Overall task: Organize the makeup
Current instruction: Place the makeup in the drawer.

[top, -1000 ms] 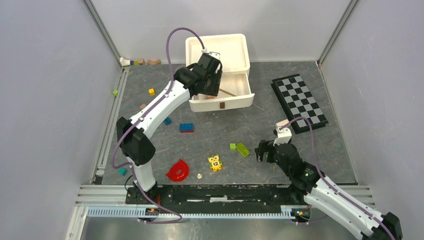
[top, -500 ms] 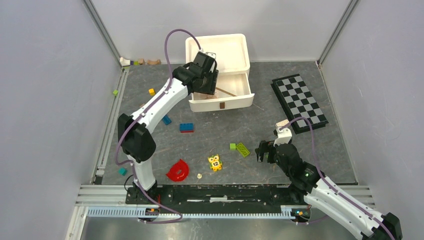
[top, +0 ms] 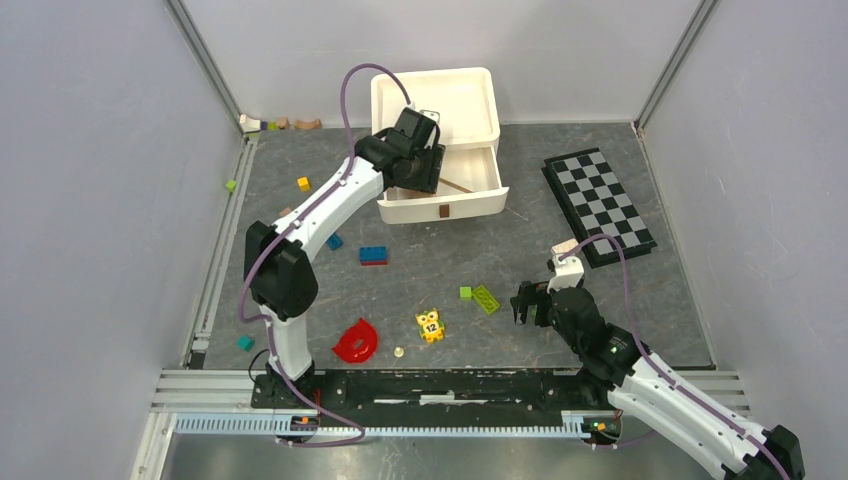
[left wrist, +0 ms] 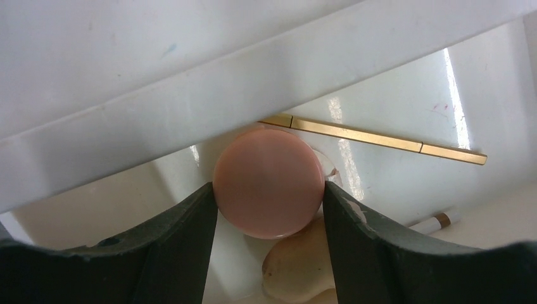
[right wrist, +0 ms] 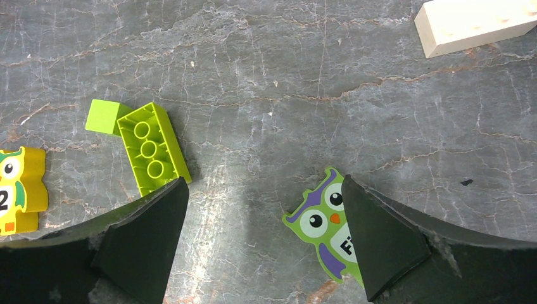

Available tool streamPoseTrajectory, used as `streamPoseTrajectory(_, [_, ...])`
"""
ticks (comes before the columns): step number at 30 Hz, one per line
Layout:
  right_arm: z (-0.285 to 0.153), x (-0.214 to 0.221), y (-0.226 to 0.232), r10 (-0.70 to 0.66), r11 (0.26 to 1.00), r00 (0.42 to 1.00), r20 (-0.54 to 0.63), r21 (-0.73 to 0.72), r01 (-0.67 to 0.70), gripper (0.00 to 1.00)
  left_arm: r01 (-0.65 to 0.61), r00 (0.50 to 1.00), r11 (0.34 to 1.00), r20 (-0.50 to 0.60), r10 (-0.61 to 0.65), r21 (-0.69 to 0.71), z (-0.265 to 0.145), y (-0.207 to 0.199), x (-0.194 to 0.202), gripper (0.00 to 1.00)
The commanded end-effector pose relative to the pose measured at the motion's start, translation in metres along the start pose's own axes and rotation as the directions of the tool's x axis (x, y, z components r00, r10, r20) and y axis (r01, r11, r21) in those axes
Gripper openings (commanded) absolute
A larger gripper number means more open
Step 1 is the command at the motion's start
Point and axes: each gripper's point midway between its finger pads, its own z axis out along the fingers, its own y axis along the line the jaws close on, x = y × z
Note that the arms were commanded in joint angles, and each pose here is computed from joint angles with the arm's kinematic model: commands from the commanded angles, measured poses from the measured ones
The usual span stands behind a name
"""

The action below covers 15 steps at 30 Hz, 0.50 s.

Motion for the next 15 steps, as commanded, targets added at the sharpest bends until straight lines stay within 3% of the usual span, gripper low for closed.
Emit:
streamPoseTrajectory(1, [0.001, -0.003, -0.001, 0.01, 1.0, 1.0, 0.019, 0.009, -0.01, 0.98, -0.048, 0.999, 0.999, -0.021, 0.047, -0.011, 0.008, 0.005, 0.005, 0.7])
streamPoseTrajectory(8, [0.0, -0.005, 0.0, 0.011, 1.0, 1.0, 0.023, 0.006, -0.011, 0.98, -0.053, 0.998, 0.998, -0.017, 0.053, -0.029, 0.006, 0.009, 0.005, 0.83])
streamPoseTrajectory(15, [-0.002, -0.014, 0.002, 0.016, 1.0, 0.999, 0.036, 0.005, -0.016, 0.98, -0.052, 0.998, 0.998, 0.021, 0.053, -0.026, -0.005, 0.009, -0.007, 0.89])
